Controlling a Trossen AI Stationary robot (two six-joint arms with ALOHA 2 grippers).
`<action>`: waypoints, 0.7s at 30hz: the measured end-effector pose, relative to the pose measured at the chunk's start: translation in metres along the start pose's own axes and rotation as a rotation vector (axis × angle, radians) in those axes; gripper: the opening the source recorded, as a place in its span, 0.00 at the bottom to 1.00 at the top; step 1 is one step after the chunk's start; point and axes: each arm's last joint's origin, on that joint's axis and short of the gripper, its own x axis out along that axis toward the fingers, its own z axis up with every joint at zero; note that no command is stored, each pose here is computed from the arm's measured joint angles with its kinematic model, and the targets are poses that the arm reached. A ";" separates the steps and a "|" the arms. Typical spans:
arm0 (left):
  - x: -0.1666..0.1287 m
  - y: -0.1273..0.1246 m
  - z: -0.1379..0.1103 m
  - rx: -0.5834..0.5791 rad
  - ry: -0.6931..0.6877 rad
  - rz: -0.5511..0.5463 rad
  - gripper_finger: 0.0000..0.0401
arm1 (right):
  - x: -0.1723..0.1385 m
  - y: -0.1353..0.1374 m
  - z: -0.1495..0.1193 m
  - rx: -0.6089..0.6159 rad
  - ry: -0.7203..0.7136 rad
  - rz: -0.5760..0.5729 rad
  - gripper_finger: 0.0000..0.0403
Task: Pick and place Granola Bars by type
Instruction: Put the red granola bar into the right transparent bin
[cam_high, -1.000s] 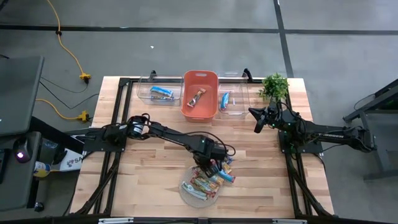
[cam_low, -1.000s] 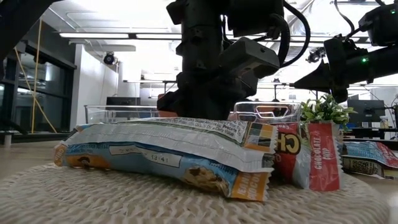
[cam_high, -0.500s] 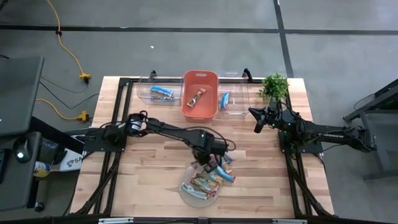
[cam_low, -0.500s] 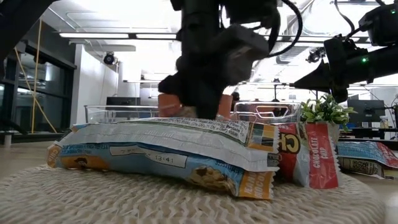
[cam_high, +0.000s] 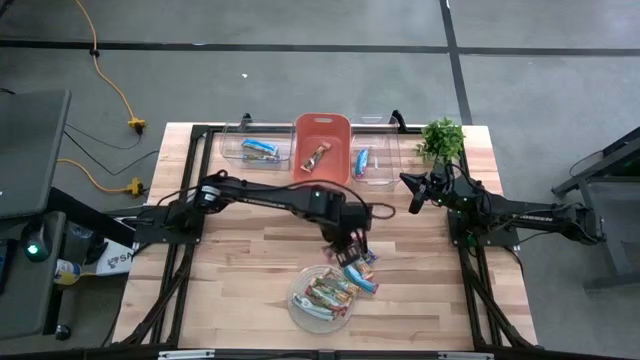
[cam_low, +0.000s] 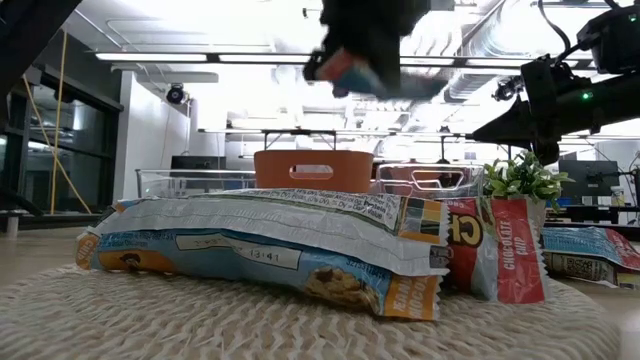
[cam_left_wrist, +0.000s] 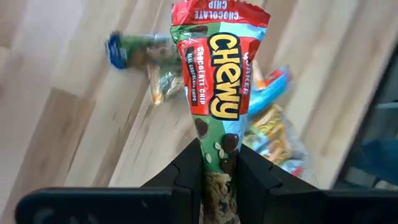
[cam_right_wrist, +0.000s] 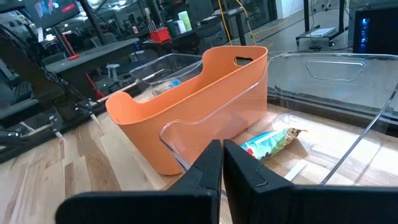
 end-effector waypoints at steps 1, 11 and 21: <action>-0.007 -0.002 0.004 0.010 -0.034 -0.020 0.16 | 0.000 0.000 0.000 -0.001 0.003 0.000 0.00; -0.054 -0.012 0.042 0.073 -0.332 -0.236 0.16 | 0.000 0.000 0.000 0.000 0.002 -0.001 0.00; -0.081 0.017 0.084 0.030 -0.562 -0.474 0.16 | 0.000 0.000 0.000 -0.001 0.003 -0.001 0.00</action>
